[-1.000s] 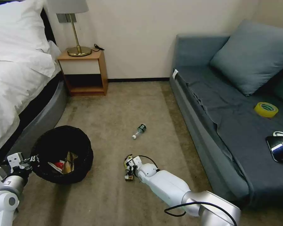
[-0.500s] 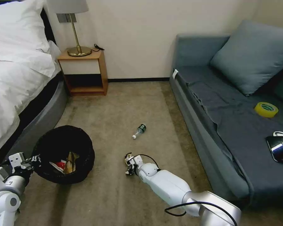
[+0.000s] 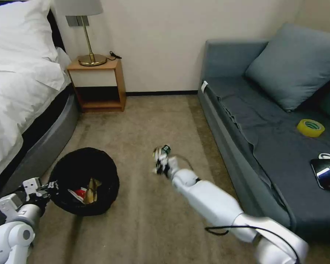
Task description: Pick up the trash bin, then pick up the garbage on the floor and place it into the trash bin.
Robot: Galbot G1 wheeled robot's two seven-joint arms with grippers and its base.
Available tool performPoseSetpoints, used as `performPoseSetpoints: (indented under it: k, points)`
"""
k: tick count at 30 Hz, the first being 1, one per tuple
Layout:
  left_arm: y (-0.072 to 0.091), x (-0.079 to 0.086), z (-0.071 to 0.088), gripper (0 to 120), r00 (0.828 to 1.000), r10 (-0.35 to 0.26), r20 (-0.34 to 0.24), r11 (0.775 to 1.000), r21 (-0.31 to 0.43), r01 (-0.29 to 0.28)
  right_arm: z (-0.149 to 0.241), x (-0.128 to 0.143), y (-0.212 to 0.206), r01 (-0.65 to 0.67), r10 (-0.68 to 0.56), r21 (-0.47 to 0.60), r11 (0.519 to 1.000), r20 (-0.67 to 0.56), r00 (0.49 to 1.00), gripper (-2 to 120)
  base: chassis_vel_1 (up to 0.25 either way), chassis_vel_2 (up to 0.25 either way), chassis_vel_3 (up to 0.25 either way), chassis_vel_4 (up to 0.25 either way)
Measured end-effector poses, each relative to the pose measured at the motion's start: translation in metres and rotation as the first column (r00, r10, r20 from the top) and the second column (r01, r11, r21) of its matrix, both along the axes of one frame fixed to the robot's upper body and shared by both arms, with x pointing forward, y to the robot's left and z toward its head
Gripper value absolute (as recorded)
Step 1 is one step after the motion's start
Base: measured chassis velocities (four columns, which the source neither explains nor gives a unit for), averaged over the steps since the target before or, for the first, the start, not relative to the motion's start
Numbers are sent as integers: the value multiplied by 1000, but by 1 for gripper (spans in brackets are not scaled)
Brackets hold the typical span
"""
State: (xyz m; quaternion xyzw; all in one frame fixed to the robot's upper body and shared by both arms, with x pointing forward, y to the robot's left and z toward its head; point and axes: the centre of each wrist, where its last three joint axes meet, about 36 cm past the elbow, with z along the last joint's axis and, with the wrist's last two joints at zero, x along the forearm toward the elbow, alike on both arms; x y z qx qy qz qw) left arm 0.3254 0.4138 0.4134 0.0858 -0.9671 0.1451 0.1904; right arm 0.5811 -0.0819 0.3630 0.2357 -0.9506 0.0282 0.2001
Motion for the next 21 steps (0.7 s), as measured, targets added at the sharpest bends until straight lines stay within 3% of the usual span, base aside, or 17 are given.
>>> performPoseSetpoints:
  k: [2, 7, 10, 12, 15, 21]
  points:
    - [-8, 3, -3, 4, 1000, -17, -9, 999, -31, 17, 41, -2, -3, -7, -1, 86, 996, 94, 996, 0, 0, 0, 0, 0]
    - [-18, 7, -3, 4, 999, -43, -17, 996, -79, 41, 87, -14, -1, -57, 21, 182, 982, 195, 981, 0, 0, 0, 0, 0]
    - [-27, 12, -1, 4, 998, -64, -21, 991, -121, 61, 120, -38, 9, -156, 87, 245, 957, 272, 958, 0, 0, 0, 0, 0]
    - [-28, 12, -1, 4, 997, -68, -22, 990, -129, 64, 124, -42, 11, -172, 99, 250, 953, 280, 955, 0, 0, 0, 0, 0]
    - [-34, 13, 1, 4, 997, -80, -22, 985, -156, 76, 140, -78, 23, -281, 195, 265, 922, 310, 931, 0, 0, 0, 0, 0]
    - [-39, 13, 1, 4, 995, -93, -25, 980, -177, 87, 124, -130, 40, -397, 328, 249, 883, 277, 903, 0, 0, 0, 0, 0]
